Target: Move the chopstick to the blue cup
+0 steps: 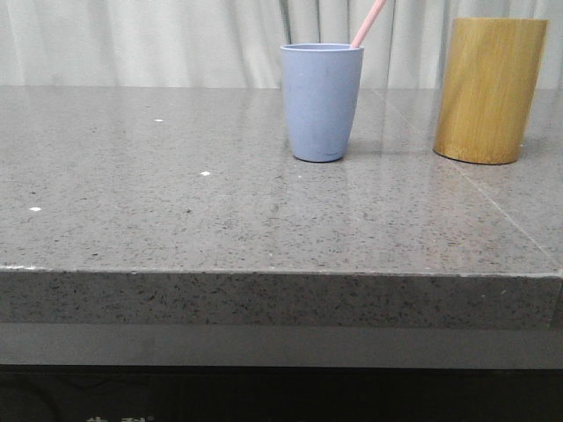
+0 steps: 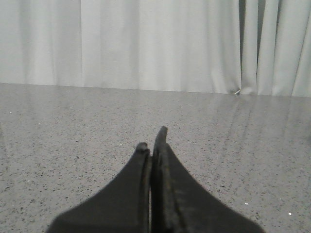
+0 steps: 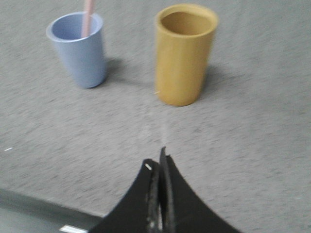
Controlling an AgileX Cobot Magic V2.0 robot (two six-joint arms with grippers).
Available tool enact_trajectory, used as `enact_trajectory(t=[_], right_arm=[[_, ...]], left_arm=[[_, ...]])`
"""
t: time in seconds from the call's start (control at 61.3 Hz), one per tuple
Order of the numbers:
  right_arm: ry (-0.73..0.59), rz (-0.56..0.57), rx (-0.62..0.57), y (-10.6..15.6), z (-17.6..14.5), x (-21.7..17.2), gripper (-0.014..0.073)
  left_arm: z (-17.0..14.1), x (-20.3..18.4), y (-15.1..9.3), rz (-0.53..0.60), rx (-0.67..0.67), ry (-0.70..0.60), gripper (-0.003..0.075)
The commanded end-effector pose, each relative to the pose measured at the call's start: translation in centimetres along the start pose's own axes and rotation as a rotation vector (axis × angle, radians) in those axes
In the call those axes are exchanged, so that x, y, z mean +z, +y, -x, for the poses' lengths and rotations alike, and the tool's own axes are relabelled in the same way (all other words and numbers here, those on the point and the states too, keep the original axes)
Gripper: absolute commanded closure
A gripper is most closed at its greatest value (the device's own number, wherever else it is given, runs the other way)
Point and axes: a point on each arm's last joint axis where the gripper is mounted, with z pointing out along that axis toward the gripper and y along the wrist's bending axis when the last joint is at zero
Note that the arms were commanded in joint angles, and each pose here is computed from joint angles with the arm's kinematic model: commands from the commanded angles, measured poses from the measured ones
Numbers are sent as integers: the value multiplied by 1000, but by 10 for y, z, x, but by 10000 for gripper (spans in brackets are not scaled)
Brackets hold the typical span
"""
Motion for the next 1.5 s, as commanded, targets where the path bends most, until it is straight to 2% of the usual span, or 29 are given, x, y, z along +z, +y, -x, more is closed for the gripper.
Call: enact_trajectory(t=[0.0,0.31,0.571,0.947,1.485], right_arm=[[-186,-57,-52,-5,-10,-3,662],[-479,-166,-16,-16,-101,13,662],[-525,-197,-12,-21,-138,28,663],[-520,-199,30,-22,-140,29,663],[-520,-199,30,-21,-140,29,663]], left_arm=[[3,-2,1,5,-15,-84,739],[3,-2,1,5,-15,-84,739],[3,-2,1,5,-15,-84,739],[3,-2,1,5,-15,-84,739],[3,-2,1,5,-15,-84,739]])
